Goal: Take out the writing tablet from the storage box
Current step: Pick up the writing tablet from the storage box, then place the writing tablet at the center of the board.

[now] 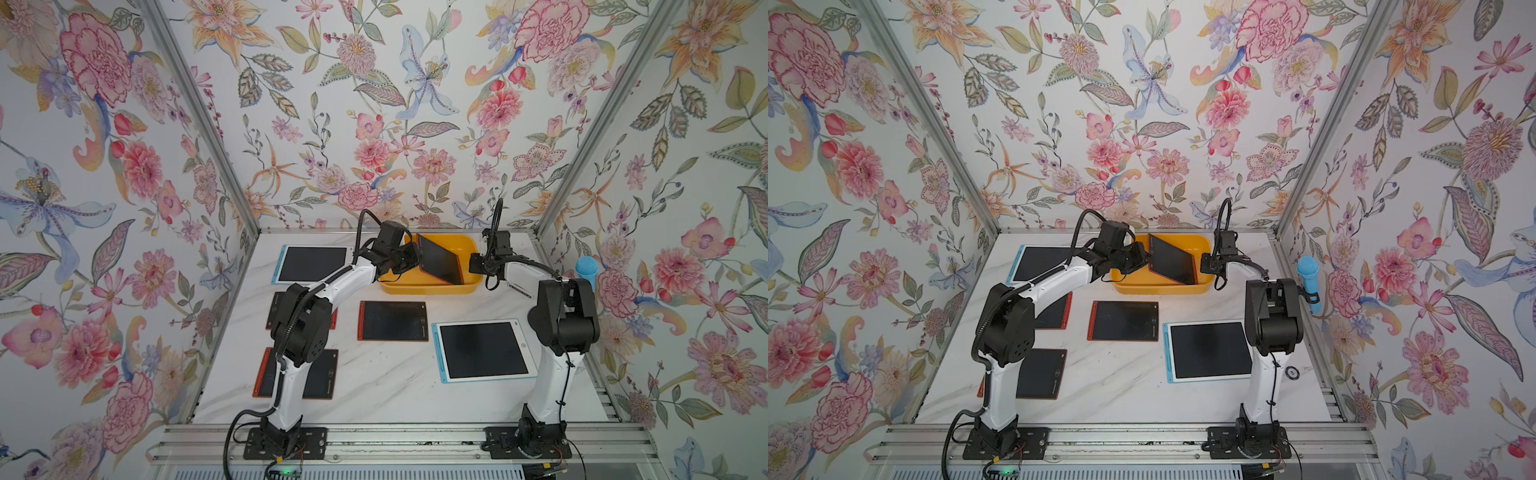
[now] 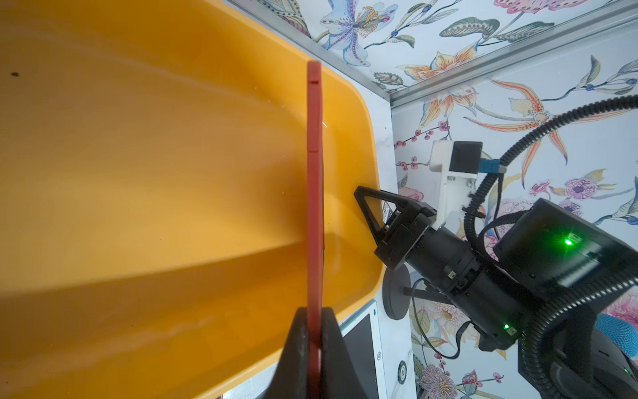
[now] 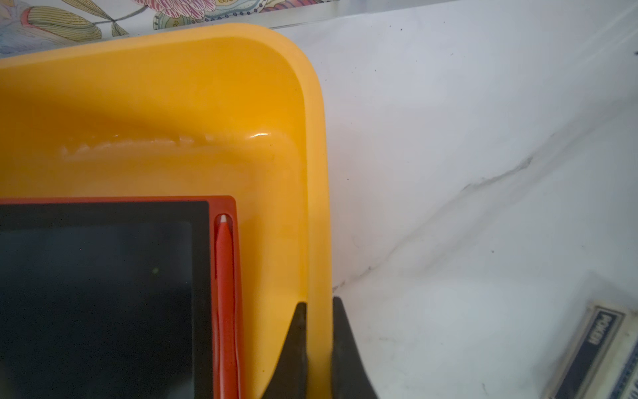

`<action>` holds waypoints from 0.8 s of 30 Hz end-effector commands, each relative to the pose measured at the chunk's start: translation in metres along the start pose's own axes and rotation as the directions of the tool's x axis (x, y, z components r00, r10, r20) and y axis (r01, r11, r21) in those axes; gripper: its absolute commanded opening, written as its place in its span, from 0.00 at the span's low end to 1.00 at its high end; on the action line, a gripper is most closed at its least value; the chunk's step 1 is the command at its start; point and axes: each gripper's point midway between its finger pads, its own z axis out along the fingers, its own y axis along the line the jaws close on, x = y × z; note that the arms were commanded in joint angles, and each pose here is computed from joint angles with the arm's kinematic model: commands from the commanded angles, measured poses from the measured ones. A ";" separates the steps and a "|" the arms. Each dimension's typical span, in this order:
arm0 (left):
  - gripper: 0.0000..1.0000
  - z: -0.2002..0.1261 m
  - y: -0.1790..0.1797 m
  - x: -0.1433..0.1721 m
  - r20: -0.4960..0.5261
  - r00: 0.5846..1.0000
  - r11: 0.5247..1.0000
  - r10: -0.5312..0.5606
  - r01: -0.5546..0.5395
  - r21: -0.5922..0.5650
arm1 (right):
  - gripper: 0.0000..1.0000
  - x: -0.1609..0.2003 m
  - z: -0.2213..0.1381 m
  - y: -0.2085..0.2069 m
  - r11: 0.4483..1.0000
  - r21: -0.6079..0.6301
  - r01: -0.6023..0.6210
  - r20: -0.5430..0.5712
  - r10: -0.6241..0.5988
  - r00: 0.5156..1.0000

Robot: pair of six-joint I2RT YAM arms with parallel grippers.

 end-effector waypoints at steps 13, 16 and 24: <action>0.00 -0.038 -0.031 -0.019 0.071 0.997 0.996 0.006 -0.012 0.090 | 0.25 0.009 0.002 -0.006 0.999 0.006 -0.043 -0.067 0.043 0.997; 0.00 -0.041 -0.034 -0.020 0.075 0.997 0.995 0.001 -0.008 0.098 | 0.34 0.003 -0.004 -0.006 1.000 0.013 -0.029 -0.049 0.029 0.998; 0.00 -0.063 -0.049 -0.026 0.111 0.994 0.992 0.005 -0.019 0.125 | 0.71 -0.031 -0.045 -0.001 1.000 0.020 0.011 0.054 -0.012 0.998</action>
